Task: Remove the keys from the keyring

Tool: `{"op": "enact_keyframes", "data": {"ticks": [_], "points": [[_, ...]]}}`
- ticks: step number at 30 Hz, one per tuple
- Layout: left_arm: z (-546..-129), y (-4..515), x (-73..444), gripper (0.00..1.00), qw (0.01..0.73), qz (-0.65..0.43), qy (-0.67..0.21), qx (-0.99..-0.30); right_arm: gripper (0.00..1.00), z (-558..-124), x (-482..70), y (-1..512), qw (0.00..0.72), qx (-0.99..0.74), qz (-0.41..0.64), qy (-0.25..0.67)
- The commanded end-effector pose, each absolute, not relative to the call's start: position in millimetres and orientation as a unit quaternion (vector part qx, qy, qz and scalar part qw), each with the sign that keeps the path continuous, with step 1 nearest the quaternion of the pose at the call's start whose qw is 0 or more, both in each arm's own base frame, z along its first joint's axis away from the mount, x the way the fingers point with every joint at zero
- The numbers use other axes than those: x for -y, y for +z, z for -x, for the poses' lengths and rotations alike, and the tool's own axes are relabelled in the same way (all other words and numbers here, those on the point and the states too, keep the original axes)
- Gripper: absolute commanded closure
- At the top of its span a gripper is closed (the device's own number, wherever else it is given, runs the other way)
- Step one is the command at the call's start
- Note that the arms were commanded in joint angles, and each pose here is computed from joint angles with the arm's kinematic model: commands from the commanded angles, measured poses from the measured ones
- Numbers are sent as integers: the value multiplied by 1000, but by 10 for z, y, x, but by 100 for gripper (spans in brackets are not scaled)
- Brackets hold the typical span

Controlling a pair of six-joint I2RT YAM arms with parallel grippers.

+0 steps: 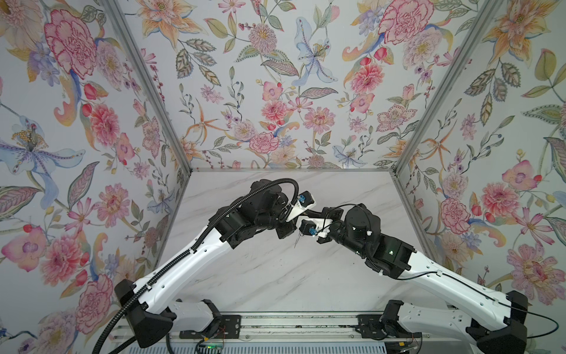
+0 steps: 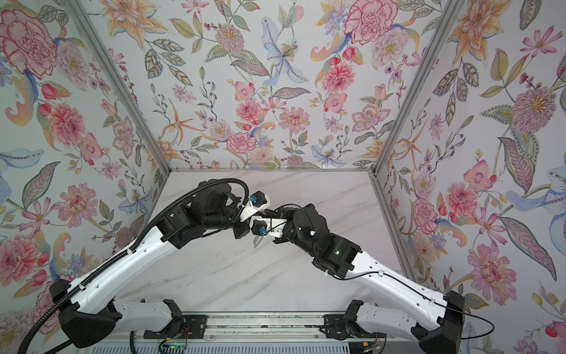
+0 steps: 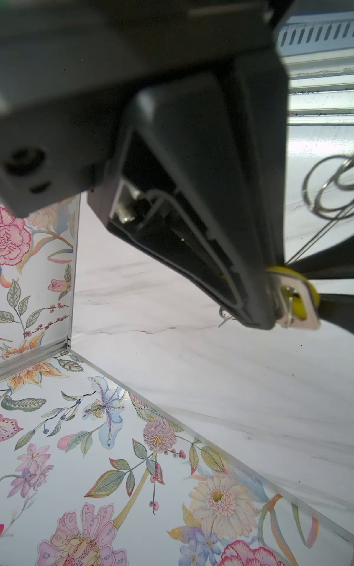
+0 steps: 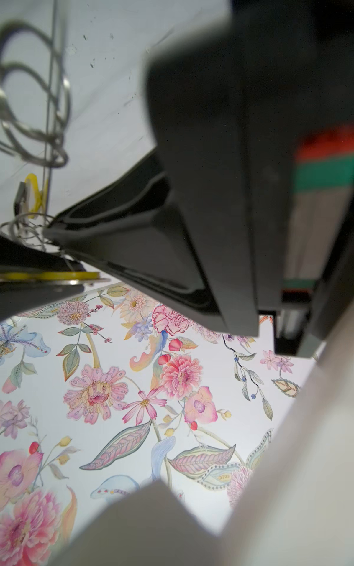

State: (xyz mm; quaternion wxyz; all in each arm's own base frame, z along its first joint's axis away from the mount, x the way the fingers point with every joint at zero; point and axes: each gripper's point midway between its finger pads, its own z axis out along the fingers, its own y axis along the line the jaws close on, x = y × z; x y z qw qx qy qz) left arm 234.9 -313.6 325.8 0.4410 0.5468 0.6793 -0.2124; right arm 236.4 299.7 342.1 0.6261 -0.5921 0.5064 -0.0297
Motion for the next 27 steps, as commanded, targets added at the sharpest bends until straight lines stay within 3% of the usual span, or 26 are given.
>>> {"op": "enact_keyframes", "data": {"ticks": [1, 4, 7, 20, 27], "points": [[-2274, 3682, 3206, 79, 506, -539, -269, -617, 100, -2235, -3090, 3482, 639, -489, 594, 31], [-2283, 3721, 3107, 61, 522, -521, -279, -615, 100, -2228, -3008, 3555, 651, -490, 576, 71], [-2282, 3763, 3041, 53, 535, -508, -292, -609, 100, -2211, -2980, 3593, 657, -488, 567, 98], [-2317, 3549, 3053, 51, 527, -453, -357, -624, 100, -2047, -2880, 3891, 694, -453, 520, 206], [-2192, 3613, 3100, 61, 530, -451, -402, -596, 100, -2026, -2879, 3923, 700, -446, 513, 220]]}}
